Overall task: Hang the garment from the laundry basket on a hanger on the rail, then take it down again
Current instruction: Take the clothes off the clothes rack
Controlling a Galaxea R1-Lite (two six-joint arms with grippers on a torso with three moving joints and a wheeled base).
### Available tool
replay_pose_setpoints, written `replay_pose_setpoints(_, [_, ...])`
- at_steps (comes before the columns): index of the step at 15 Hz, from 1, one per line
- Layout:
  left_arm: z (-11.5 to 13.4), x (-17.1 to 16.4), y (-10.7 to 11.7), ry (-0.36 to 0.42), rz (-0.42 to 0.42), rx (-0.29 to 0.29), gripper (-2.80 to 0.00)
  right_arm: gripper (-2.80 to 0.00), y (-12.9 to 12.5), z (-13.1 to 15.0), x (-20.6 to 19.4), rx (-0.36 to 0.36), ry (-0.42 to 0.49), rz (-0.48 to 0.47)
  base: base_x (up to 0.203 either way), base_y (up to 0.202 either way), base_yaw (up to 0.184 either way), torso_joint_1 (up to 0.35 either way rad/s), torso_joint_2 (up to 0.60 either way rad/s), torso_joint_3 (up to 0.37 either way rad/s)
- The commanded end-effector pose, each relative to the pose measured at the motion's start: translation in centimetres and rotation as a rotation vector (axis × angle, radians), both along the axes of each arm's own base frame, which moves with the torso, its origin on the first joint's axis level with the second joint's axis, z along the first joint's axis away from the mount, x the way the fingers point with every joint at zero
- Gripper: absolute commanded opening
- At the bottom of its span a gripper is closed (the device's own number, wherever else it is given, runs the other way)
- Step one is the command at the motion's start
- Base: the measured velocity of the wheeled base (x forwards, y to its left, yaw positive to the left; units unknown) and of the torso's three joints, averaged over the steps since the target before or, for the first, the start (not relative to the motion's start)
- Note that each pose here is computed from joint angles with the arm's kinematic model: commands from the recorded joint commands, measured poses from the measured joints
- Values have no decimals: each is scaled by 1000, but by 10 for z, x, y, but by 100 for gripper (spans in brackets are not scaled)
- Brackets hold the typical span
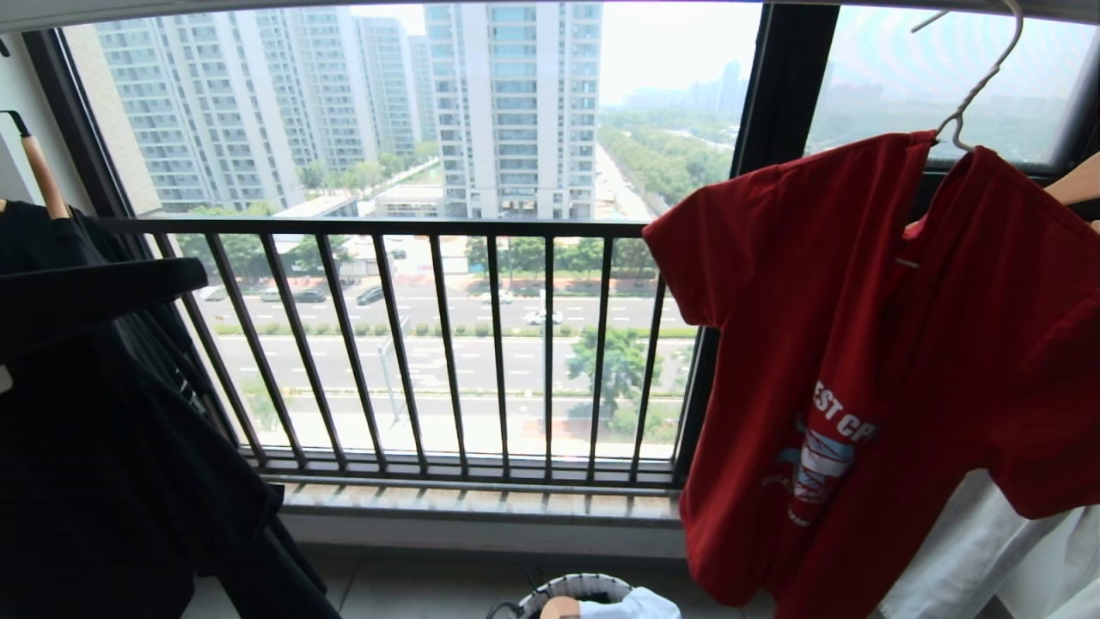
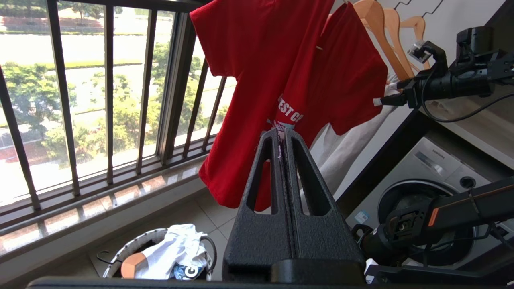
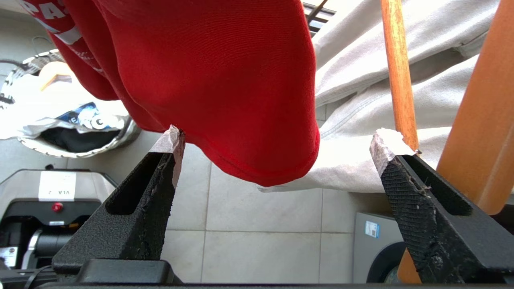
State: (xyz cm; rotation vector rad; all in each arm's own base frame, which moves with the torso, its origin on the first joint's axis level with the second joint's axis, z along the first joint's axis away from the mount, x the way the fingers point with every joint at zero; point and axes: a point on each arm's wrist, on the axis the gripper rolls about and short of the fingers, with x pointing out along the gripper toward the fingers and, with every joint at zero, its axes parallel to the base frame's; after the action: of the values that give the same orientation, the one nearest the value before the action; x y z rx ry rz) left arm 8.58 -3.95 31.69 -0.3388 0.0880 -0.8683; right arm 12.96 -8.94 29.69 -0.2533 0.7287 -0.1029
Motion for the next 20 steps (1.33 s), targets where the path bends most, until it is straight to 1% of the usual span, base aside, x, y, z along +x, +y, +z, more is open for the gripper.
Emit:
replay_pose_setpoints(1, [0,1,0,3,-3,-1,-280,0,-5,-8,8,56,14,56,0,0,0,0,0,0])
replay_pose_setpoints(4, [0,1,0,5,-3,0,-280,0,-9,-14,17,112,15,114,0,0,0,0,0,0])
replay_pose_setpoints(7, [0,2,0,2,2,-1,-280,0,-11,-17,21,121,26,128,0,0,0,0,0,0])
replay_pose_setpoints(10, [0,3,-1,1,2,0,-280,0,-10,-29,19,126,64,149,0,0,0,0,0,0])
replay_pose_setpoints(11, [0,3,-1,2,2,-1,-280,-280,-9,-33,18,118,76,166,0,0,0,0,0,0])
replay_pose_setpoints(16, [0,3,-1,2,2,-1,-280,-280,-6,-31,14,111,62,176,0,0,0,0,0,0])
replay_pose_setpoints(20, [0,3,-1,0,2,0,-280,-280,-5,-36,11,124,76,163,0,0,0,0,0,0])
